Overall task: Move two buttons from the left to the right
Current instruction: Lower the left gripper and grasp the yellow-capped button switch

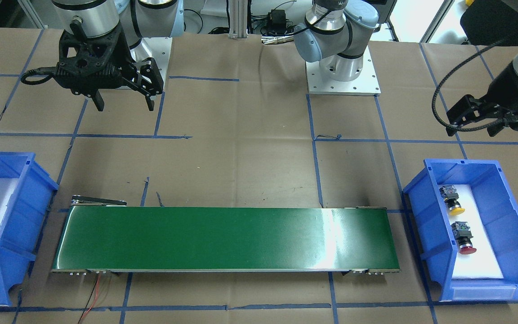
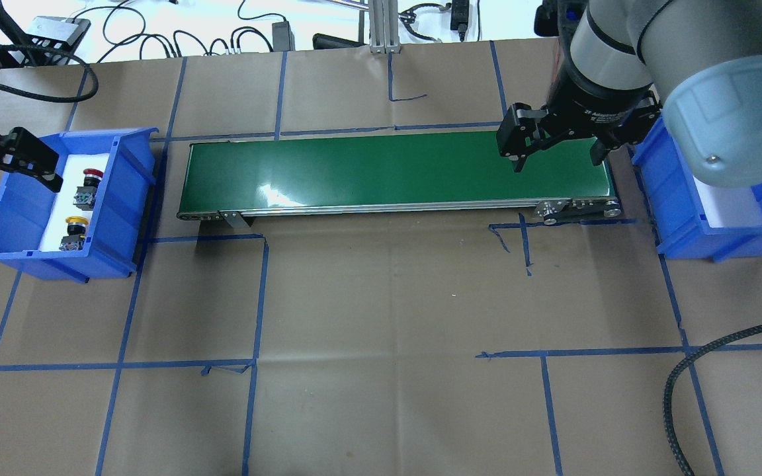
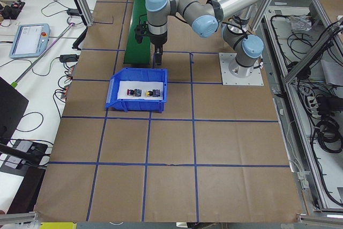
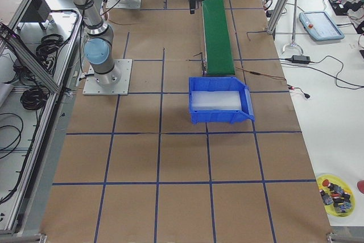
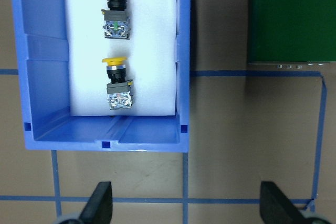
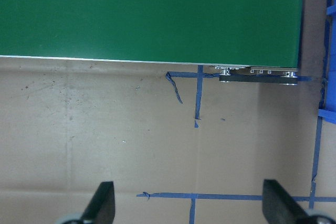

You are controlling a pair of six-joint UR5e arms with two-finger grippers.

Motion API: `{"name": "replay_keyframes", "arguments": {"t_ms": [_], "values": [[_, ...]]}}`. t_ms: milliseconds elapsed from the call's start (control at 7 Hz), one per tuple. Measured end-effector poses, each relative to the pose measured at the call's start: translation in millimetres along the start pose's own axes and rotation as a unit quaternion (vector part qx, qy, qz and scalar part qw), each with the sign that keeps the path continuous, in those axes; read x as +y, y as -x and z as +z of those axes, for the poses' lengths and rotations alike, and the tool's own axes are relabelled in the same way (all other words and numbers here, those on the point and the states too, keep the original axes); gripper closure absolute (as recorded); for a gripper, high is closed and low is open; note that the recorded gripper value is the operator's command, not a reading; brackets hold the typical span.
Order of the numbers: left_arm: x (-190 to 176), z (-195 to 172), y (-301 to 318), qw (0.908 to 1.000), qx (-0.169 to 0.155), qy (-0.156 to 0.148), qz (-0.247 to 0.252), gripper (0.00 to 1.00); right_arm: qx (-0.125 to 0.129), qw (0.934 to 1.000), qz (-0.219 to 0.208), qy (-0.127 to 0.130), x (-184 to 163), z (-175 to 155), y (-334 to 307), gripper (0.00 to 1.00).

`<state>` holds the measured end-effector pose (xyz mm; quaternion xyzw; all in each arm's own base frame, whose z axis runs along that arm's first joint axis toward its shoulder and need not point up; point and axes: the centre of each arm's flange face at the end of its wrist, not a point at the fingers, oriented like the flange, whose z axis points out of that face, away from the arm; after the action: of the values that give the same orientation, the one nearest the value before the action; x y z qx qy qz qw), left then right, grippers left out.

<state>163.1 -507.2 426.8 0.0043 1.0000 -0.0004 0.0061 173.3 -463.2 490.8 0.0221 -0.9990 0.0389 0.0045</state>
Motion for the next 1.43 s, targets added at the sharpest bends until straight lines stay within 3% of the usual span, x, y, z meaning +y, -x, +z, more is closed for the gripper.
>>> {"name": "replay_keyframes", "arguments": {"t_ms": [714,1429], "values": [[-41.7,98.8,42.2,0.9994,0.017,-0.023,0.022,0.0,0.001,1.0,0.001,0.001,-0.6,0.6,-0.7,0.0],[-24.8,182.5,49.1,0.9995,0.012,-0.028,0.009,0.0,0.0,1.0,0.001,0.001,-0.7,0.6,-0.8,0.0]]}}
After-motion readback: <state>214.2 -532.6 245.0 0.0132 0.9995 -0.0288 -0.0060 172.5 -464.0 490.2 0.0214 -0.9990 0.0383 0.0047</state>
